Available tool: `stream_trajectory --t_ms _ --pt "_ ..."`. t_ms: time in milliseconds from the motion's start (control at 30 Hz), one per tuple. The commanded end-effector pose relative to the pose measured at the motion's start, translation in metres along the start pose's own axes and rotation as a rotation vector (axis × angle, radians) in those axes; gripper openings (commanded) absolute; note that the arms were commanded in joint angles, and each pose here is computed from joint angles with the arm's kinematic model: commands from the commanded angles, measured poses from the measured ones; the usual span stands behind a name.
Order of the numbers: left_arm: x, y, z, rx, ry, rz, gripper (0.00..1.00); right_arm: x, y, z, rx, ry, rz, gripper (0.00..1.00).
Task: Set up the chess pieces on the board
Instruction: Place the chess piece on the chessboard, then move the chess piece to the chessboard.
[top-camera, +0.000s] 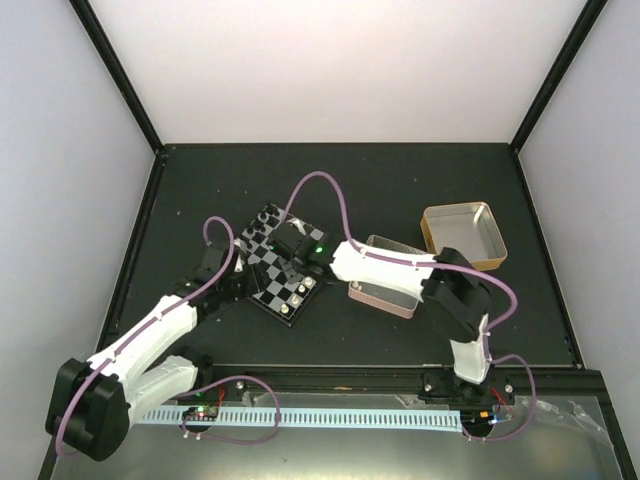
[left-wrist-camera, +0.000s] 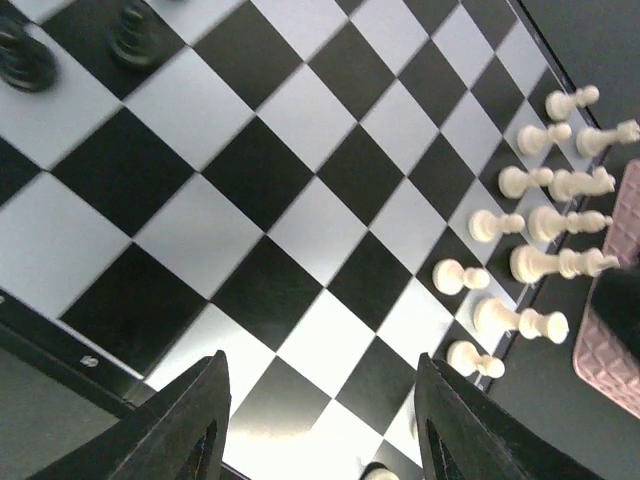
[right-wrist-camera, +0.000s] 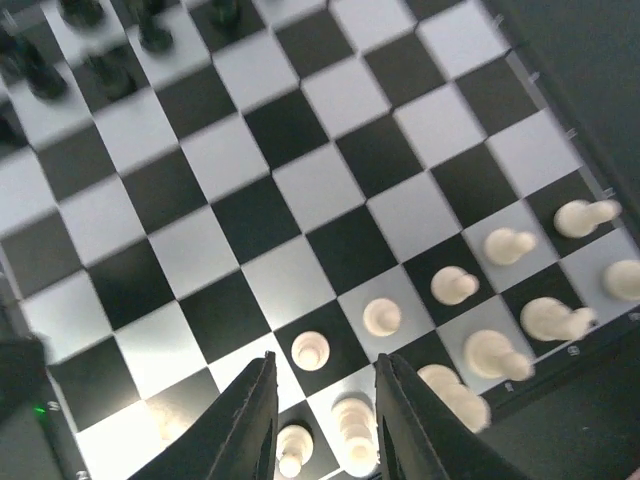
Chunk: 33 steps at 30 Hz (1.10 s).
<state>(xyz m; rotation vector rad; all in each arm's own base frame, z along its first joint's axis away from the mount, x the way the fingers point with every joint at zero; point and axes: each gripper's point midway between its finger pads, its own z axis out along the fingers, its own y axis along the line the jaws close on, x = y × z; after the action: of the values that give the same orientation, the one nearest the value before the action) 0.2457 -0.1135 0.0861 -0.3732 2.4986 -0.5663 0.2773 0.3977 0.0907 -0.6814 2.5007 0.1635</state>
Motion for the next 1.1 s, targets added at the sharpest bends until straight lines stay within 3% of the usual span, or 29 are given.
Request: stream_trajectory --t_ms 0,233,500,767,1067 --pt "-0.007 -0.042 -0.003 0.176 0.038 0.077 0.52 -0.033 -0.012 -0.034 -0.07 -0.142 0.13 0.28" --pt "0.011 -0.072 0.008 0.222 0.166 0.261 0.44 -0.016 -0.065 -0.047 -0.058 -0.193 0.38 0.26" --pt "0.033 -0.091 0.027 0.108 0.256 0.451 0.36 0.03 -0.14 -0.052 0.039 -0.211 0.628 0.24" --pt "0.045 -0.088 0.043 0.039 0.321 0.479 0.25 0.048 -0.172 -0.059 0.09 -0.236 0.709 0.24" --pt "0.053 -0.088 0.051 0.047 0.362 0.472 0.28 0.05 -0.175 -0.057 0.096 -0.229 0.707 0.23"
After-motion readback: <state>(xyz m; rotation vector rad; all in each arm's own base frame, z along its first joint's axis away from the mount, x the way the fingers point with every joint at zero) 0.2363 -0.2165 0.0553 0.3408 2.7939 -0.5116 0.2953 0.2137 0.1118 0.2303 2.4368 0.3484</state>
